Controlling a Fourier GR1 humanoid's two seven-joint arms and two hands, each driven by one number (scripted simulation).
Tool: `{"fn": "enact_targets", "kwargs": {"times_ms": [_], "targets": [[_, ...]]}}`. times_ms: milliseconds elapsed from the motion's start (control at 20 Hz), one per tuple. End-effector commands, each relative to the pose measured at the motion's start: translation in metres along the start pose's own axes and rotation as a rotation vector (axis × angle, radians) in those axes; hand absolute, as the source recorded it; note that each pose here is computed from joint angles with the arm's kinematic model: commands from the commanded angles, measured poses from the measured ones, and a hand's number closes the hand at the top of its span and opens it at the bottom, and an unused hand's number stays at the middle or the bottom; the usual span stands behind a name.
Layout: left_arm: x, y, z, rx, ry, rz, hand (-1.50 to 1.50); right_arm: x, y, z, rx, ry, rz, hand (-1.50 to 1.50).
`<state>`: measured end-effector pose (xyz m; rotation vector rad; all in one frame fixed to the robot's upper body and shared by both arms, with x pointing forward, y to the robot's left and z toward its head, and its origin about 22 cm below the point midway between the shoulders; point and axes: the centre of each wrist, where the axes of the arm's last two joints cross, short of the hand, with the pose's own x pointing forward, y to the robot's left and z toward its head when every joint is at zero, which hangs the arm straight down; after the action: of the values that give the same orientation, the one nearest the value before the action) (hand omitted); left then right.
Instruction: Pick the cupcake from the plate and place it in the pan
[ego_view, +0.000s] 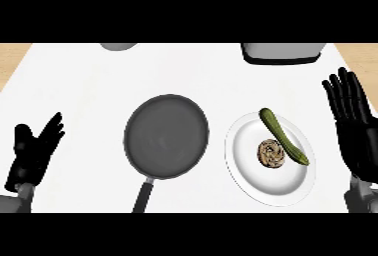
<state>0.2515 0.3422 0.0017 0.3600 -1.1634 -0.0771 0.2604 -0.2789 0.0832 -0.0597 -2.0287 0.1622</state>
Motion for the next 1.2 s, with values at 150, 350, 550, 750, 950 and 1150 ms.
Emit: {"fn": "enact_targets", "kwargs": {"times_ms": [150, 350, 550, 750, 950, 1150], "targets": [[0.023, 0.014, -0.007, 0.053, -0.086, -0.089, 0.0, 0.011, 0.046, -0.021, 0.565, -0.032, -0.298, -1.5], [0.015, 0.015, -0.008, 0.071, -0.041, -0.086, 0.0, 0.057, -0.01, -0.053, 0.508, -0.206, 0.258, 1.5], [0.023, 0.002, -0.015, 0.081, -0.072, -0.071, 0.0, -0.056, 0.003, 0.001, 0.229, 0.105, -0.424, 1.5], [0.021, 0.011, -0.017, 0.09, -0.057, -0.071, 0.0, -0.061, -0.067, -0.012, 0.419, -0.025, -0.4, -1.5], [0.025, 0.014, -0.015, 0.094, -0.053, -0.08, 0.0, -0.04, -0.086, -0.035, 0.566, -0.073, -0.24, -1.5], [0.009, 0.005, -0.012, 0.088, -0.044, -0.07, 0.0, 0.004, -0.113, -0.053, 0.654, -0.035, 0.006, -1.5]]}}
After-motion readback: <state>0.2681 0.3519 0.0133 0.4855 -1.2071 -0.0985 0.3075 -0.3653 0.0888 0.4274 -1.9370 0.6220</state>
